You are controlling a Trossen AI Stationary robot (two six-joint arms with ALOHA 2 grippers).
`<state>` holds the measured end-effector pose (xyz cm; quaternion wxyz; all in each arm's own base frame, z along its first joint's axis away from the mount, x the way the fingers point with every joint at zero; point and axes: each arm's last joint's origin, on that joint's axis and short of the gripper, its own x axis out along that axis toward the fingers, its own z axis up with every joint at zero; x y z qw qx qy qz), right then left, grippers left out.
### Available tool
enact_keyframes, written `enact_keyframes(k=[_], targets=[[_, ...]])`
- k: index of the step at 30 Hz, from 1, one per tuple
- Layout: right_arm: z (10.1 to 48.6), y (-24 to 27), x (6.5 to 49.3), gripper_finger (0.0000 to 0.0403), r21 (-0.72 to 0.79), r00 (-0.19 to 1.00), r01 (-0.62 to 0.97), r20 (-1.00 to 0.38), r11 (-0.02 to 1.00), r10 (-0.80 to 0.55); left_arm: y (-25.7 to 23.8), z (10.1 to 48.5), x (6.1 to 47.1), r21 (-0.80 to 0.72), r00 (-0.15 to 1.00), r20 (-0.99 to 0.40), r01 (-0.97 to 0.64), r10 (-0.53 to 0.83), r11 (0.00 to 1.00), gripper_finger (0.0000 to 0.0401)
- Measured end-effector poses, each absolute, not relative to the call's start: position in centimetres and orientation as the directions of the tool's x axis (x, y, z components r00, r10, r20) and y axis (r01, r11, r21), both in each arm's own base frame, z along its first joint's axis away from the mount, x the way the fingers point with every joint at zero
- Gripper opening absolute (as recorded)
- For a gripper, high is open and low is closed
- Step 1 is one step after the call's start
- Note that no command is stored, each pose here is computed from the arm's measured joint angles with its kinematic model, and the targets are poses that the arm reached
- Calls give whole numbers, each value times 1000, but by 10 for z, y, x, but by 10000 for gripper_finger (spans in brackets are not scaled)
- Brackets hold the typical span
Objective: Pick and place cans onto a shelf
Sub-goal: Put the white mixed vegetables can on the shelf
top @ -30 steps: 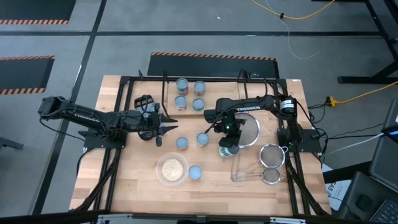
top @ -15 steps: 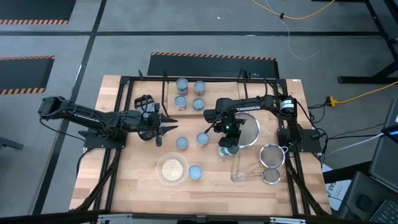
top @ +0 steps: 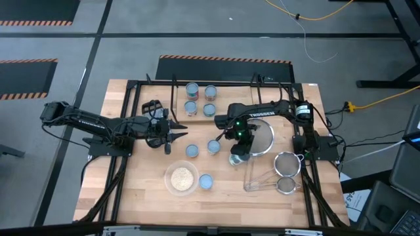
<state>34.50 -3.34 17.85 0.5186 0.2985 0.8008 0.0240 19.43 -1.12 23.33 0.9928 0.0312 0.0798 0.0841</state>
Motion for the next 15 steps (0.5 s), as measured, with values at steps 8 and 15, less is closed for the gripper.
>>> enact_keyframes(k=[8, 15], targets=[[179, -33, 345, 89, 358, -279, 465, -809, 810, 518, -11, 233, 194, 75, 973, -153, -162, 172, 984, 98], [192, -33, 348, 89, 360, -284, 464, -805, 810, 521, -11, 233, 194, 75, 973, -153, -162, 172, 984, 98]])
